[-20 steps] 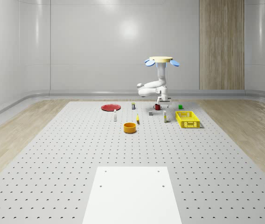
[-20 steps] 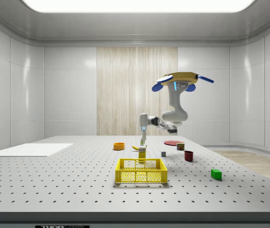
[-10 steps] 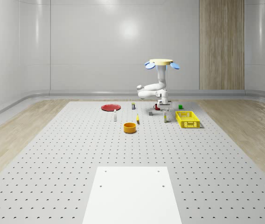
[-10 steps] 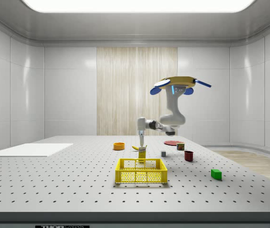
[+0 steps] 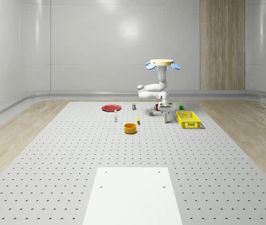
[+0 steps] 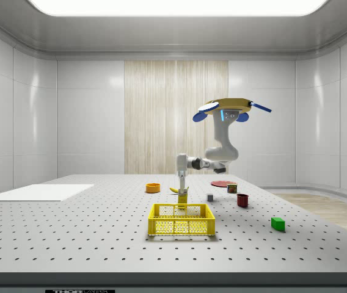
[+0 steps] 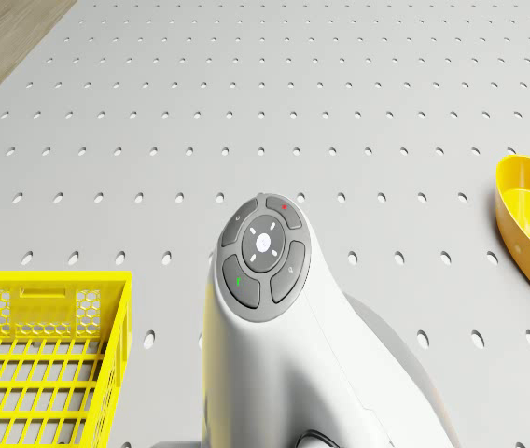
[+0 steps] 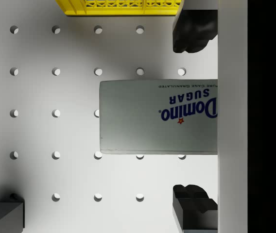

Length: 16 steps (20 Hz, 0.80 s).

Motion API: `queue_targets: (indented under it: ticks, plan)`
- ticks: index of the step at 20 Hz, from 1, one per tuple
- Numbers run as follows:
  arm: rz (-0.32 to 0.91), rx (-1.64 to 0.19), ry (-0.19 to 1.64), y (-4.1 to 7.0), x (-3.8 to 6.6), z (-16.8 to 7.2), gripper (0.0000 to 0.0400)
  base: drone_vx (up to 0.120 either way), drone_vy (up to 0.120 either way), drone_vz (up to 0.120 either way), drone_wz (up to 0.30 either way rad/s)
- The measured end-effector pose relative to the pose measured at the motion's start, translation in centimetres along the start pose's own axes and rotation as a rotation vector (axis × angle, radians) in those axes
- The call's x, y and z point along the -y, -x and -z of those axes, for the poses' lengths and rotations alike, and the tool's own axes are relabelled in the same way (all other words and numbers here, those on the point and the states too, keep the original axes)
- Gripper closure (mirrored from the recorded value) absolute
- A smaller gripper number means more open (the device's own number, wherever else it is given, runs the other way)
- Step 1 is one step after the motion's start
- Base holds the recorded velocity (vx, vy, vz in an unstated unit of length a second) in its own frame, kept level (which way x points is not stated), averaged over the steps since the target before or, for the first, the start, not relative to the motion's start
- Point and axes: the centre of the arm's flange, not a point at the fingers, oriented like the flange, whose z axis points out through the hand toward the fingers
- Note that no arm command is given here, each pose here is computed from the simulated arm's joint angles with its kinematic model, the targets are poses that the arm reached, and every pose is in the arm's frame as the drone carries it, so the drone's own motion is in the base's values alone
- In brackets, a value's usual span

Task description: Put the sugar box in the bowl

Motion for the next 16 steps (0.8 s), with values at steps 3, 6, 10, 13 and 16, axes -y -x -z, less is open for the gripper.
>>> queue_targets:
  ticks: [3, 6, 10, 13, 16]
  plan:
    - [0.0, 0.0, 0.0, 0.2, -0.2, -0.4, 0.0, 0.0, 0.0, 0.0, 0.0]
    - [0.0, 0.0, 0.0, 0.3, -0.3, -0.8, 0.0, 0.0, 0.0, 0.0, 0.0]
    - [0.0, 0.0, 0.0, 0.3, -0.3, -1.1, 0.0102, 0.0, 0.0, 0.0, 0.0]
    - [0.0, 0.0, 0.0, 0.3, -0.4, -1.2, 0.0206, 0.0, 0.0, 0.0, 0.0]
    - [-0.005, -0.003, 0.001, 0.3, -0.4, -1.3, 0.0232, 0.0, 0.0, 0.0, 0.0]
